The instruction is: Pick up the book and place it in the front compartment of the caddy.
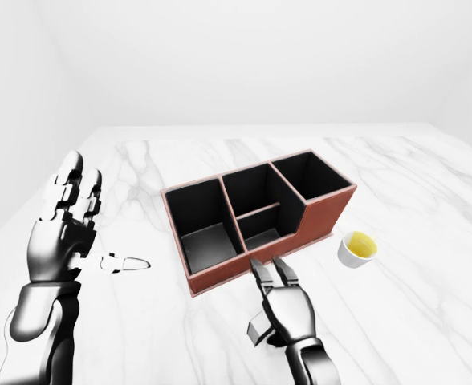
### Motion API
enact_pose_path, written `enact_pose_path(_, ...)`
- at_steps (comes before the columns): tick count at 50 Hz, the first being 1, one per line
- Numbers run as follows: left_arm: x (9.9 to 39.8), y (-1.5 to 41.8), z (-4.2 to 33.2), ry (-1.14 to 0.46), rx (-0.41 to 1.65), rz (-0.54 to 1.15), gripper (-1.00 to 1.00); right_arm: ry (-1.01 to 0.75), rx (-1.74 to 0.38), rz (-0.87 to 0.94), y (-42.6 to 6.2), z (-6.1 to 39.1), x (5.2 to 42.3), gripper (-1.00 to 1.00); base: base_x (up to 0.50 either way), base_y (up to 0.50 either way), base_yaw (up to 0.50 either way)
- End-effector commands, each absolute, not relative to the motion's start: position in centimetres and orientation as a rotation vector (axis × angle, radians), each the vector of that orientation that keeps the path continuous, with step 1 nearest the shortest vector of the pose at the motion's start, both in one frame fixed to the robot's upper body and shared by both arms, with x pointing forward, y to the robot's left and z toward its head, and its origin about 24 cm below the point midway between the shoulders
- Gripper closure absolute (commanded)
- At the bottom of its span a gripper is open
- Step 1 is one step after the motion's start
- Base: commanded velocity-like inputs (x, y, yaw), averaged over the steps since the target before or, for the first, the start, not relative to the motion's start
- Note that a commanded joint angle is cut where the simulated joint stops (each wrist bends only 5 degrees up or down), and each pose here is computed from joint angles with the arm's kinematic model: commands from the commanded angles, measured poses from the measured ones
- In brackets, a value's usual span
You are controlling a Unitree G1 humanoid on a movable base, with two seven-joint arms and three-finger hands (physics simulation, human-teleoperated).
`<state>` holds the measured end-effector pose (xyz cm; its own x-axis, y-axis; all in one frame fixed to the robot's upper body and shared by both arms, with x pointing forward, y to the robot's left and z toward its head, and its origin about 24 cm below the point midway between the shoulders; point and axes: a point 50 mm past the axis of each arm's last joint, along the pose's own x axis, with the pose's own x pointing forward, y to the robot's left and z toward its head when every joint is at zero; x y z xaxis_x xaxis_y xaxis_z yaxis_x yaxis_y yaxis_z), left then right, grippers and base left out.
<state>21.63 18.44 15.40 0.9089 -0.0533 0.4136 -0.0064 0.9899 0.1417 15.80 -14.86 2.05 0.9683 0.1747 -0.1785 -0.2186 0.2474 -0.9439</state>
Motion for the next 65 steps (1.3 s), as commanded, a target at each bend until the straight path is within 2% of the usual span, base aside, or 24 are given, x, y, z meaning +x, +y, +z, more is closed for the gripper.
enact_pose_path(1, 21.6, 18.4, 15.4, -0.429, 0.142, -0.024, -1.00, 0.054, -1.312, 0.268, -15.0, 1.4, 15.8, 0.13, 0.00, 0.00, 0.00)
enact_pose_path(2, 21.6, 18.4, 15.4, -0.428, 0.141, -0.024, -1.00, 0.054, -1.311, 0.268, -15.0, 1.4, 15.7, 0.94, 0.00, 0.00, 0.00)
enact_pose_path(3, 21.6, 18.4, 15.3, -0.427, 0.141, -0.024, -1.00, 0.055, -1.310, 0.269, -15.0, 1.4, 15.7, 1.00, 0.00, 0.00, 0.00)
enact_pose_path(26, 21.6, 18.5, 15.4, -0.430, 0.142, -0.022, -1.00, 0.035, -1.251, 0.269, -14.7, 2.7, 15.8, 1.00, 0.00, 0.00, 0.00)
enact_pose_path(40, 21.5, 18.7, 15.5, -0.433, 0.143, -0.019, -1.00, -0.024, -1.110, 0.276, -14.4, 6.3, 16.6, 1.00, 0.00, 0.00, 0.00)
enact_pose_path(50, 21.6, 18.7, 15.4, -0.431, 0.142, -0.016, -1.00, -0.134, -1.019, 0.300, -14.1, 10.0, 17.4, 1.00, 0.00, 0.00, 0.00)
enact_pose_path(65, 21.6, 18.7, 15.6, -0.437, 0.139, -0.017, -1.00, -0.256, -1.013, 0.290, -14.1, 13.5, 17.6, 1.00, 0.00, 0.00, 0.00)
